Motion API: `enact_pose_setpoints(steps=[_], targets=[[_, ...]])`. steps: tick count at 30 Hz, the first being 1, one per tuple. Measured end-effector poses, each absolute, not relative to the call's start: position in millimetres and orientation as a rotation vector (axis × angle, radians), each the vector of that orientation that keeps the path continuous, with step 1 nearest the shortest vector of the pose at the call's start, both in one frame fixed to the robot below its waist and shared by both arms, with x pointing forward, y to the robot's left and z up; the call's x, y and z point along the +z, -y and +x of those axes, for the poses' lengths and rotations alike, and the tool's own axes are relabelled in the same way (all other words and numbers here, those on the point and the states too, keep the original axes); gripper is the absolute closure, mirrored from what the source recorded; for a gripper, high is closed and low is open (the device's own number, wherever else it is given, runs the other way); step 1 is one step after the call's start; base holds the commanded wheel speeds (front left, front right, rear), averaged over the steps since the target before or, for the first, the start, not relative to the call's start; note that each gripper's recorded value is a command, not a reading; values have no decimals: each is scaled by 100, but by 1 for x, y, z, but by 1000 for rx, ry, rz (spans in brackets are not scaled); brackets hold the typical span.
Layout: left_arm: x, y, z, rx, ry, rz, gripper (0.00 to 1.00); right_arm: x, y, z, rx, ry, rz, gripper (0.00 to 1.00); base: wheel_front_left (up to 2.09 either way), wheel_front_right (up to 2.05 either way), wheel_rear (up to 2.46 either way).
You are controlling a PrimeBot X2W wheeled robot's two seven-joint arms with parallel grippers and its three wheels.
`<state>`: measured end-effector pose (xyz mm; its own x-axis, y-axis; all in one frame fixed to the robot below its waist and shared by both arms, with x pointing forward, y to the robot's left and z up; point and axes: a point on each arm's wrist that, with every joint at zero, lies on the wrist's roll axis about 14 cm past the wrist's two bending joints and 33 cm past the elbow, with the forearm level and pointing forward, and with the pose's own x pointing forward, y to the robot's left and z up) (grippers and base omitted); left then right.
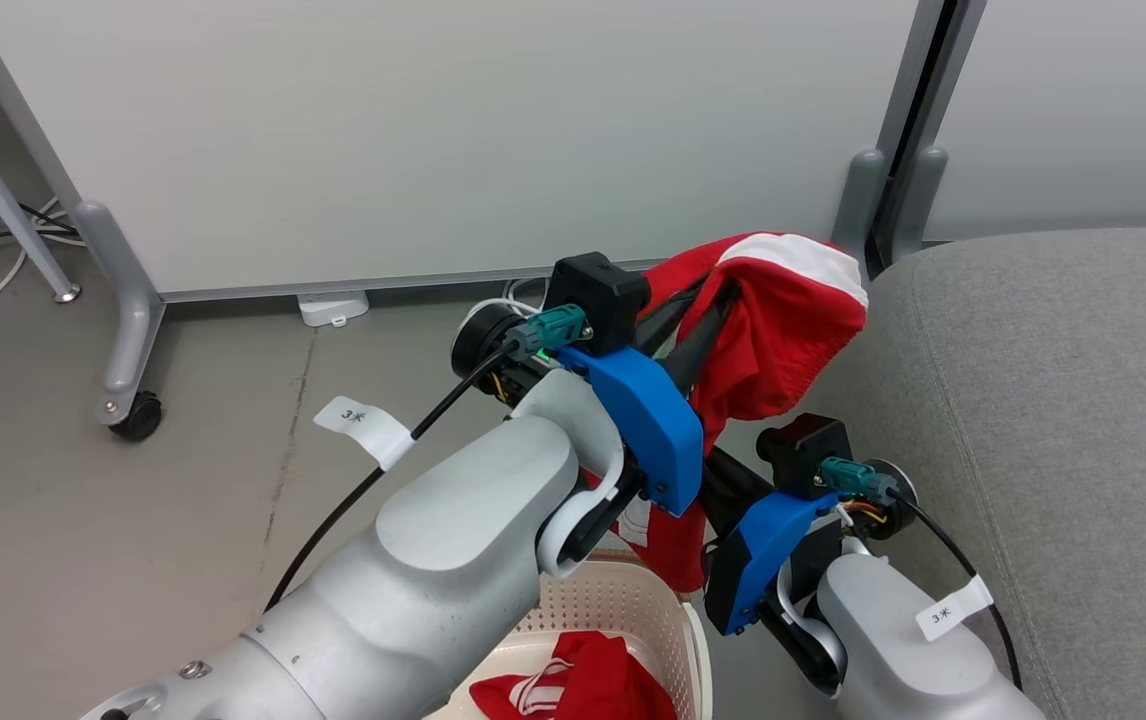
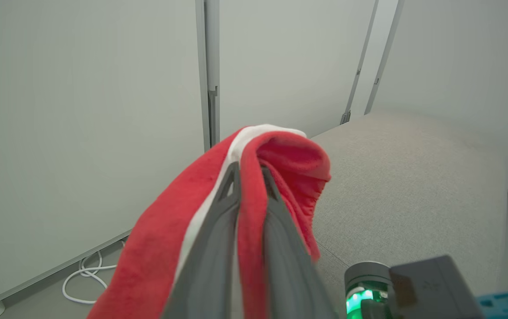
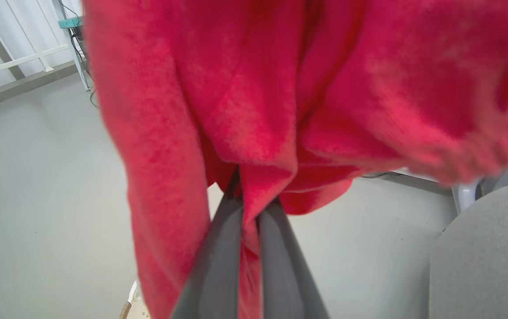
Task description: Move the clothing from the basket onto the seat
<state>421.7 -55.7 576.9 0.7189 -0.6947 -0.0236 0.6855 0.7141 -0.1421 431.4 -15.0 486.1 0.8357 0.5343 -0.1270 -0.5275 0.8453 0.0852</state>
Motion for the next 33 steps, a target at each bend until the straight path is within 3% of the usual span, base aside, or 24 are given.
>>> enact_pose_setpoints(steps=[19, 33], targets=[[571, 43, 437, -708, -51, -139, 0, 484, 23, 431, 547, -145, 33, 100, 0, 0, 0], [541, -8, 461, -585, -18, -185, 0, 486, 75, 432, 425, -124, 22, 100, 0, 0, 0]])
